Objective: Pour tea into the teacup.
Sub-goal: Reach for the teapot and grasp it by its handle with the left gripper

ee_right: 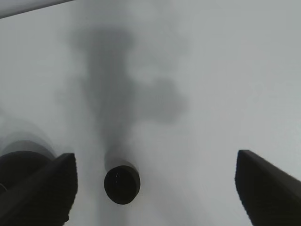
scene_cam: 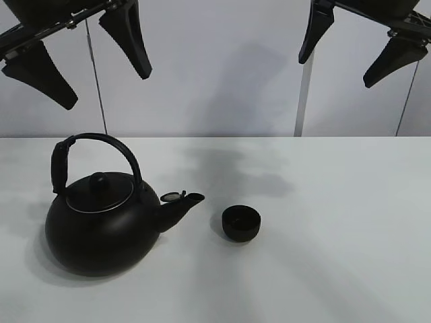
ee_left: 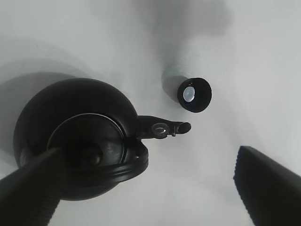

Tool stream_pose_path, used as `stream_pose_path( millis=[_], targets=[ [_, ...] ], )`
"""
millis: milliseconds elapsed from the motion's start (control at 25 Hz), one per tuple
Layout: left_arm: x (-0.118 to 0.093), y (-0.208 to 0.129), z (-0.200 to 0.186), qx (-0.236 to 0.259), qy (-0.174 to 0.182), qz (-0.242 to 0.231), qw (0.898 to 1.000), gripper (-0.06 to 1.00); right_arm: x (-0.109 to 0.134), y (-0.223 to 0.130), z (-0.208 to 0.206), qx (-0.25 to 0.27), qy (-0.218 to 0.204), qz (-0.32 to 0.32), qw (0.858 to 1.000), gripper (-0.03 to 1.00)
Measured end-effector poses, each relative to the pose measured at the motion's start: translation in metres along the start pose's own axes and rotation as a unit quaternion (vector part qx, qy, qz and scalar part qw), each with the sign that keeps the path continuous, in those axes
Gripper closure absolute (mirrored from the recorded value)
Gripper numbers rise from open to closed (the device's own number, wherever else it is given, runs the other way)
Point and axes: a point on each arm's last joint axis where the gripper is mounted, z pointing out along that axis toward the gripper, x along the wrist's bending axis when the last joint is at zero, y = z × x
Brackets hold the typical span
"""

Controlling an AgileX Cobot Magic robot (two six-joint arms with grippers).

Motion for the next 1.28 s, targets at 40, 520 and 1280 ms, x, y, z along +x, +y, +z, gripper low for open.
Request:
stream_pose_path(
  millis=[40, 520, 1280],
  targets=[
    [0.0, 0.0, 0.0, -0.001, 0.0, 0.0, 1.0, 0.25, 0.0, 0.0, 0.0, 0.0, 0.0, 0.0, 1.0, 0.34],
    [0.007, 0.001, -0.004, -0.008, 0.045, 0.075, 0.996, 0.25, 0.0, 0.0, 0.0, -0.001, 0.0, 0.0, 1.0, 0.34],
    [0.05, -0.11, -0.01, -0.426, 0.096, 0.232, 0.869, 0.25, 0.002, 0.014, -0.001, -0.08, 0.013, 0.0, 0.997, 0.34]
  ],
)
